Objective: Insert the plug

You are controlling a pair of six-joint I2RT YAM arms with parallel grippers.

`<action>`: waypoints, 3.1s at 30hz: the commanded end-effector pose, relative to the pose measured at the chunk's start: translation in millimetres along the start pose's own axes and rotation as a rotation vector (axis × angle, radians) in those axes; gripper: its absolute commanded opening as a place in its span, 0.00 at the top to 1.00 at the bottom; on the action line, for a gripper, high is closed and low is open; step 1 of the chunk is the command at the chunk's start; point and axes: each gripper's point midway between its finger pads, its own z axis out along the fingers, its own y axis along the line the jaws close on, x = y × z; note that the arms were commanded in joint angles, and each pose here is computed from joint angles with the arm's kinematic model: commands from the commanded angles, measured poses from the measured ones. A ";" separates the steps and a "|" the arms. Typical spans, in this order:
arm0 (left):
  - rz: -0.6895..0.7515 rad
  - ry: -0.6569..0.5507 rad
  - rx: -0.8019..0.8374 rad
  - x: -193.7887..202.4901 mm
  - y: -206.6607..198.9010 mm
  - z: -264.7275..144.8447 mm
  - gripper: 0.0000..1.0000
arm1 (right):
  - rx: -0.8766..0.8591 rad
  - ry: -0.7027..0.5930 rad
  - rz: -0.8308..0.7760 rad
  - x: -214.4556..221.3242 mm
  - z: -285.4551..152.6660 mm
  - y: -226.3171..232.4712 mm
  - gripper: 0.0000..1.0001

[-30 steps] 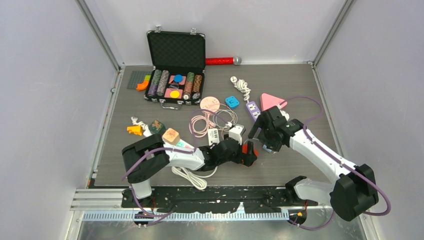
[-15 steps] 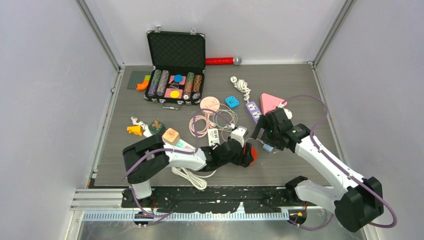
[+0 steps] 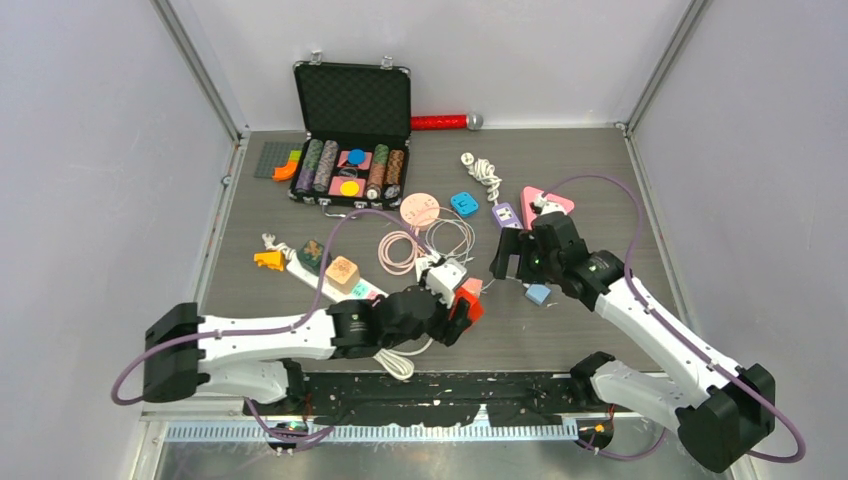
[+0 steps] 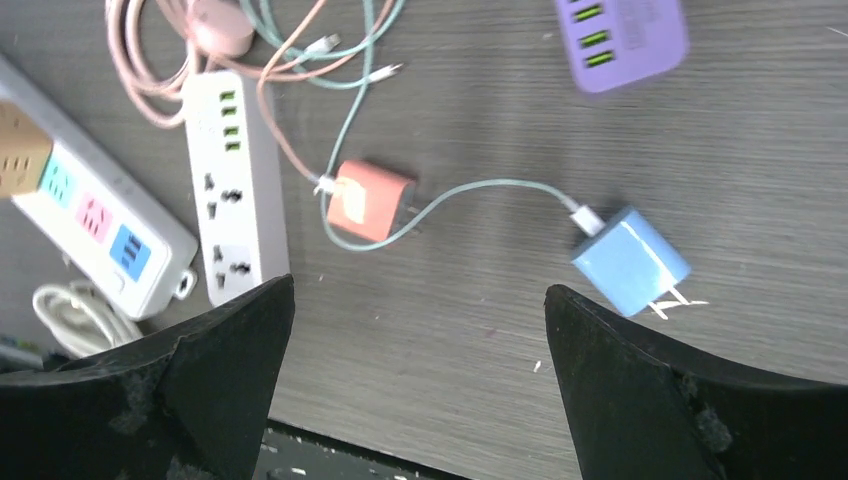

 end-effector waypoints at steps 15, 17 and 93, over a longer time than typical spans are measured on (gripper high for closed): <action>0.153 0.009 -0.236 11.2 84.5 -94.9 1.00 | -0.348 0.022 -0.417 -1.0 -21.0 137.0 0.01; 0.163 0.010 -0.227 11.3 84.7 -98.0 1.00 | -0.396 0.029 -0.419 2.3 -24.0 147.2 0.01; 0.134 -0.625 -0.047 -127.6 50.8 -150.0 0.29 | -1.275 0.116 0.164 -3.1 -162.3 270.1 0.79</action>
